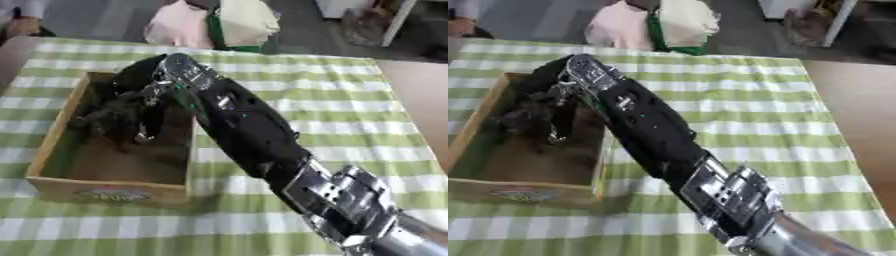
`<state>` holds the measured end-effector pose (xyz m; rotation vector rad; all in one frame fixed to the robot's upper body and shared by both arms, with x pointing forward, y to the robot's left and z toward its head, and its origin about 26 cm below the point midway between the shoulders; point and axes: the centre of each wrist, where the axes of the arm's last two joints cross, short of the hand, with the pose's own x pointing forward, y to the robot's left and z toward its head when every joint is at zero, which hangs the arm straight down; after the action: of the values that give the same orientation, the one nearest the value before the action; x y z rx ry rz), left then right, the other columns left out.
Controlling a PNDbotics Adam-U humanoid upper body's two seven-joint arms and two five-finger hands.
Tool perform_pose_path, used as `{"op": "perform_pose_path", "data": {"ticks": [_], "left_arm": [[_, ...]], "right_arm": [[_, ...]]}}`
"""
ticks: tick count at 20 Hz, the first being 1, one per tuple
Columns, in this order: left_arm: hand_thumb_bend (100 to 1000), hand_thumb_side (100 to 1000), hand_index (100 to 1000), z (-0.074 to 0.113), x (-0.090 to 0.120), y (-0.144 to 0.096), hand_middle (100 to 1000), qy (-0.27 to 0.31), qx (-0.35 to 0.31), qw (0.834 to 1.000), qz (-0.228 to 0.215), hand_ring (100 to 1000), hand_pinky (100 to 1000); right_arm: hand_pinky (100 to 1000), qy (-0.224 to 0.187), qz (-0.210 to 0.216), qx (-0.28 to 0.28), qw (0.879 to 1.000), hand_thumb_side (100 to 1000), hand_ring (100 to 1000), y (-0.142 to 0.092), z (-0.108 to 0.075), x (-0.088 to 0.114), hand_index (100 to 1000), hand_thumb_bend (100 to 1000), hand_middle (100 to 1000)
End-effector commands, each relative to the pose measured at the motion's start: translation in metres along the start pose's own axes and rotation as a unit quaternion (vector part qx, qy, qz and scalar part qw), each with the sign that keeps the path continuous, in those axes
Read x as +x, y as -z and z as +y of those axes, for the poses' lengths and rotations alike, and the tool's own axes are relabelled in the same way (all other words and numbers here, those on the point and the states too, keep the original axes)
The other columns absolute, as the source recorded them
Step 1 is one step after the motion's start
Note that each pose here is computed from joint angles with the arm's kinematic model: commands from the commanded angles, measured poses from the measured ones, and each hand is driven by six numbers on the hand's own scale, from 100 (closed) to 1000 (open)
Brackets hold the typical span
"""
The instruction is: Pick up objects on the table and place them in the box.
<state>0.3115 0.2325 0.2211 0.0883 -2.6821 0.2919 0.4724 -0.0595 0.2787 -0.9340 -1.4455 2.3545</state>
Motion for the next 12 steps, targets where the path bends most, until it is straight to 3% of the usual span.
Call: {"op": "perform_pose_path", "data": {"ticks": [1,6,12], "left_arm": [[266,740,776,0.0,0.005,0.004,663,-0.001,-0.006,1.0,-0.012,561,450],[266,739,775,0.002,0.005,0.003,663,0.003,-0.005,1.0,-0.008,561,450],[264,738,775,0.006,0.004,0.0,662,0.013,0.0,1.0,-0.003,561,450]], "right_arm": [[973,-0.009,-0.007,-0.066,0.998,566,1000,-0.014,-0.032,0.001,1000,244,962],[941,0.017,-0.01,-0.136,0.991,636,976,-0.041,-0.055,-0.003,990,107,934],[886,0.078,-0.015,-0.239,0.968,633,915,-0.1,-0.078,-0.013,933,100,868]]}}
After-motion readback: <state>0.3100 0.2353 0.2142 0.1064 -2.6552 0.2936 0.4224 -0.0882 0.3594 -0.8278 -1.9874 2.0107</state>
